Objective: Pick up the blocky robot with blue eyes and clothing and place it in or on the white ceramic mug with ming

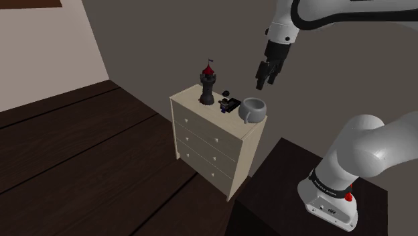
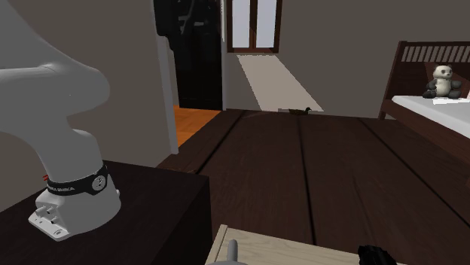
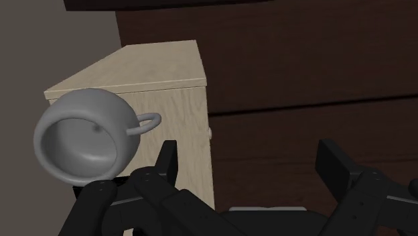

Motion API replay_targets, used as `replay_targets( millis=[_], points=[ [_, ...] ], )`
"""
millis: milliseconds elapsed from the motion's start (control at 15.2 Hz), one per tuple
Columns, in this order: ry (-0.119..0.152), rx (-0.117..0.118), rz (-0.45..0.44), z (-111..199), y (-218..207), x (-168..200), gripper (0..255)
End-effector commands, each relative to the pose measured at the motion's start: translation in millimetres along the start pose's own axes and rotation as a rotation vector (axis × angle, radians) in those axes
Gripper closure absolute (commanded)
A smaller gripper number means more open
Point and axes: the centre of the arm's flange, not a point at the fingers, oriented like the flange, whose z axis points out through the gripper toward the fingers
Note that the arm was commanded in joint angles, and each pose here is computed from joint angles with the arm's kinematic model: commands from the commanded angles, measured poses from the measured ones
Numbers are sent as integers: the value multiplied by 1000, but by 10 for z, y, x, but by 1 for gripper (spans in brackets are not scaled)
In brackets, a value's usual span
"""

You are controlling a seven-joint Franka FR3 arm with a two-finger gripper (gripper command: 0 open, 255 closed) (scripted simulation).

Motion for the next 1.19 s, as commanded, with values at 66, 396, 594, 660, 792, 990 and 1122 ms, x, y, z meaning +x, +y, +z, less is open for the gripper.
replay_targets(
  millis=[66, 396, 594, 660, 792, 990, 1122],
  points=[
    [12, -8, -7, 272, 166, 237, 0],
    [27, -21, -18, 705, 419, 630, 0],
    [37, -29, -25, 960, 572, 870, 0],
    [40, -32, -27, 1045, 623, 951, 0],
    [46, -37, -32, 1212, 725, 1114, 0],
    [55, -45, -39, 1460, 878, 1361, 0],
    [62, -50, -43, 1624, 980, 1528, 0]
  ],
)
